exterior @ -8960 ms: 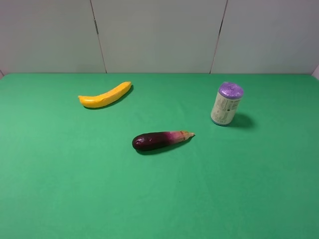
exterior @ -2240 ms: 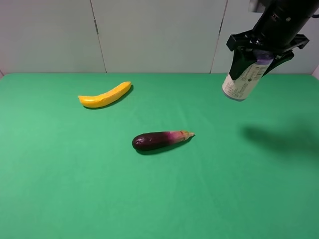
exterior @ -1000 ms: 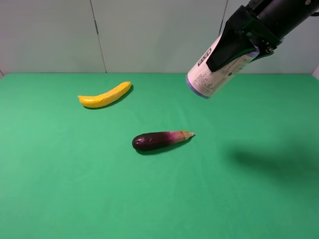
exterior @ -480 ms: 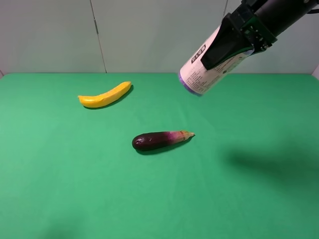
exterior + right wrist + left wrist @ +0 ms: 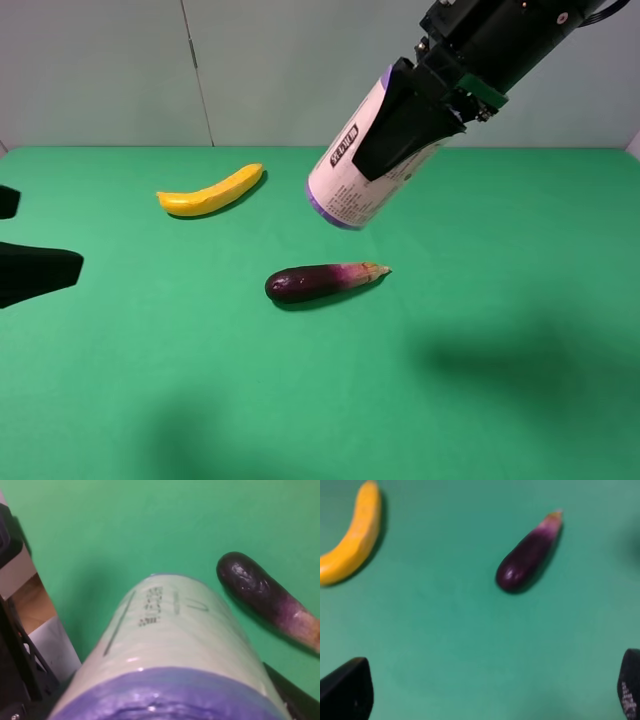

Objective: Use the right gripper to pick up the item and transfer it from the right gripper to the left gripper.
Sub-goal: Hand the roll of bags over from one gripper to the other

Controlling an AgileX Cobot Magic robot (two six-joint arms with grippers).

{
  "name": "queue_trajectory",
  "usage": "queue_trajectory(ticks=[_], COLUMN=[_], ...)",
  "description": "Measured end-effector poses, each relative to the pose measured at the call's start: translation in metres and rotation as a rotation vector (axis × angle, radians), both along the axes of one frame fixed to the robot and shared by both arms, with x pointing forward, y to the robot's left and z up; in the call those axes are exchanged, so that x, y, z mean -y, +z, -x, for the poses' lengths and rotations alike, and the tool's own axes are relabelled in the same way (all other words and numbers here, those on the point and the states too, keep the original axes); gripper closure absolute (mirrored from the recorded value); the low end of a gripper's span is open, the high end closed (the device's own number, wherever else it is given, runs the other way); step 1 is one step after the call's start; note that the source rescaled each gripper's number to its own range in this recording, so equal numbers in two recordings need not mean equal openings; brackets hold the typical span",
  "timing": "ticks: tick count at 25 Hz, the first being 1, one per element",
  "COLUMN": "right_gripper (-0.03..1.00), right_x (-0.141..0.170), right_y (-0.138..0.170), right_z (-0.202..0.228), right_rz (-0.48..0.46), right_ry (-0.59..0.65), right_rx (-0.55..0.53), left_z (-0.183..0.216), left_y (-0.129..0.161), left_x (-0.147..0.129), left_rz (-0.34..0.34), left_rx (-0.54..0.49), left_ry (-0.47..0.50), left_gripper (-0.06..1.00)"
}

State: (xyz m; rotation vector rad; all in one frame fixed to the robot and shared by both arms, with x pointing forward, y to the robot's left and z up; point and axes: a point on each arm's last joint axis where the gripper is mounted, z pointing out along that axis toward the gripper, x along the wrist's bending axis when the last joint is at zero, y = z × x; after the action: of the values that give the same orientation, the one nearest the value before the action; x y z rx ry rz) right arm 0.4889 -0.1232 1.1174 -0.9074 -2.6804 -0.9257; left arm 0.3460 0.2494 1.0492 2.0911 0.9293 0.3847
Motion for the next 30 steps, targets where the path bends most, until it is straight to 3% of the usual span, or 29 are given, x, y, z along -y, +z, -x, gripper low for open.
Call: queue_trajectory(ticks=[8,19,30], right_gripper=[0.96,0.96,0.96], right_x=[-0.001,-0.001,-0.001], right_y=[0.001,0.001,0.001], right_z=[0.0,0.0,0.0], right_rz=[-0.012,-0.016,-0.018], right_ry=[0.001,0.0,0.001], right_rx=[-0.003,-0.003,-0.003], left_z=[-0.028,-0.061,-0.063], left_y=[-0.008,-0.016,-0.019], left_x=[0.017,0.073,0.117], left_rz=[-0.044,-0.086,-0.102], left_rx=[-0.003,0.009,0.108], left_ry=[-0.126,-0.305,-0.381], left_gripper=[0.01,0.01,0.01])
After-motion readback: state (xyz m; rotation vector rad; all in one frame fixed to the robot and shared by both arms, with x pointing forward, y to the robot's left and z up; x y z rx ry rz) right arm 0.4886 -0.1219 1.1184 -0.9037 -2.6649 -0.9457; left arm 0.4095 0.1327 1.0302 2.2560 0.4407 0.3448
